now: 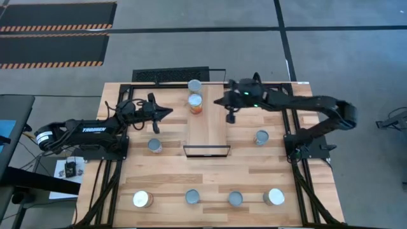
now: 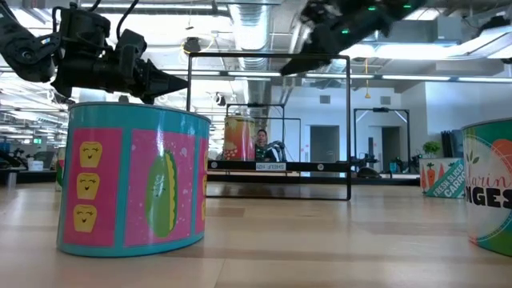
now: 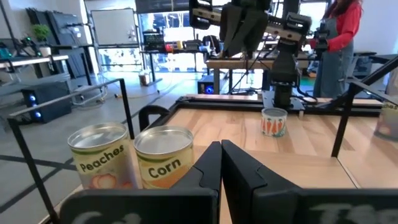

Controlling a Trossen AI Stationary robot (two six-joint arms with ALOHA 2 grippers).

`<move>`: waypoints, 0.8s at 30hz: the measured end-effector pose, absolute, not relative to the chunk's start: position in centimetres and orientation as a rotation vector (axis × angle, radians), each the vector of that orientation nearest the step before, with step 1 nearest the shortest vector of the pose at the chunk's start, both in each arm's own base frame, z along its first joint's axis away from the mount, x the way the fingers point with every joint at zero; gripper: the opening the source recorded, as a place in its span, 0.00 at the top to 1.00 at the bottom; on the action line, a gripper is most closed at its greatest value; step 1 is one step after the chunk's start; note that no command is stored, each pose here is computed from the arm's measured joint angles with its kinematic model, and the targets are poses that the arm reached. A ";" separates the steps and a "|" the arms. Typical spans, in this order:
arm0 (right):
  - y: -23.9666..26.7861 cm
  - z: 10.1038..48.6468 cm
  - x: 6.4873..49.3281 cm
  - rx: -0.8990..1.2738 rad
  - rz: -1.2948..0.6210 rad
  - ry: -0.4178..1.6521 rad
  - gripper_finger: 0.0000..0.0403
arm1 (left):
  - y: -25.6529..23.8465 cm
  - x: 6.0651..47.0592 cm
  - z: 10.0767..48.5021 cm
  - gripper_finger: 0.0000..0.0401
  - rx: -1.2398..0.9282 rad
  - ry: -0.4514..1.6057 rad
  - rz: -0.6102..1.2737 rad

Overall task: Pick and place cans onto a shelf
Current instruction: Put the canned carrot on the shelf

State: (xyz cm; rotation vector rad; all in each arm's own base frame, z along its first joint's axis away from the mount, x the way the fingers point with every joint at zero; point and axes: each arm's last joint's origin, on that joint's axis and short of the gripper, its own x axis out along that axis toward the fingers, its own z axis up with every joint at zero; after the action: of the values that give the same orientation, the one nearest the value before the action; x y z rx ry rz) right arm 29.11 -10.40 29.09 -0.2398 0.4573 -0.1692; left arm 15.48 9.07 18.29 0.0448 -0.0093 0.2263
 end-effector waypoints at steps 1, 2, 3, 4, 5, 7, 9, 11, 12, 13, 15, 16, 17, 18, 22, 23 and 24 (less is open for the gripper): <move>-10.2 28.9 28.3 -0.235 -0.180 0.435 0.99 | 9.0 15.5 18.3 1.00 0.045 -0.008 0.224; -10.0 28.6 27.5 -0.228 -0.187 0.416 0.99 | 9.0 15.5 18.3 1.00 0.045 -0.008 0.222; -9.7 28.3 26.8 -0.223 -0.191 0.402 0.99 | 9.0 15.5 18.3 1.00 0.046 -0.008 0.221; -9.4 28.0 26.0 -0.221 -0.196 0.386 0.99 | 9.0 15.5 18.3 1.00 0.046 -0.008 0.220; -9.1 27.9 25.3 -0.217 -0.202 0.359 0.99 | 9.0 15.5 18.3 1.00 0.046 -0.008 0.220; -8.4 27.6 23.8 -0.197 -0.209 0.328 0.99 | 9.0 15.5 18.3 1.00 0.046 -0.008 0.220; -7.7 26.9 22.6 -0.168 -0.230 0.329 0.99 | 9.0 15.5 18.3 1.00 0.046 -0.008 0.222; -6.8 26.2 21.5 -0.149 -0.257 0.361 0.99 | 9.0 15.5 18.3 1.00 0.046 -0.008 0.223; -6.3 26.1 21.1 -0.142 -0.270 0.376 0.99 | 9.0 15.5 18.3 1.00 0.048 -0.007 0.223; -5.8 25.9 20.6 -0.133 -0.279 0.394 0.99 | 9.0 15.5 18.3 1.00 0.050 -0.007 0.223; -4.7 25.7 19.9 -0.109 -0.297 0.449 0.99 | 9.0 15.5 18.3 1.00 0.050 -0.007 0.226; -4.1 25.5 19.6 -0.098 -0.306 0.480 0.99 | 9.0 15.5 18.3 1.00 0.050 -0.006 0.226; -3.6 25.3 19.3 -0.092 -0.317 0.508 0.99 | 9.0 15.5 18.3 1.00 0.050 -0.007 0.226; -3.0 25.2 19.0 -0.089 -0.330 0.531 0.99 | 9.0 15.5 18.3 1.00 0.050 -0.007 0.226; -0.8 24.3 17.9 -0.057 -0.370 0.645 0.98 | 9.0 15.5 18.3 1.00 0.050 -0.006 0.226; -0.4 24.0 17.7 -0.037 -0.379 0.674 0.97 | 9.0 15.5 18.3 1.00 0.050 -0.006 0.226; 0.0 23.8 17.4 -0.019 -0.384 0.701 0.97 | 9.0 15.5 18.3 1.00 0.050 -0.007 0.226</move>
State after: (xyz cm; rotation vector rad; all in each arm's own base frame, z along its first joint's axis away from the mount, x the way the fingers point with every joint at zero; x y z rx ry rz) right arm 17.40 0.04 23.76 -0.0193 0.7008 -0.3837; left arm 15.54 8.99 18.27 0.0498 -0.0068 0.2257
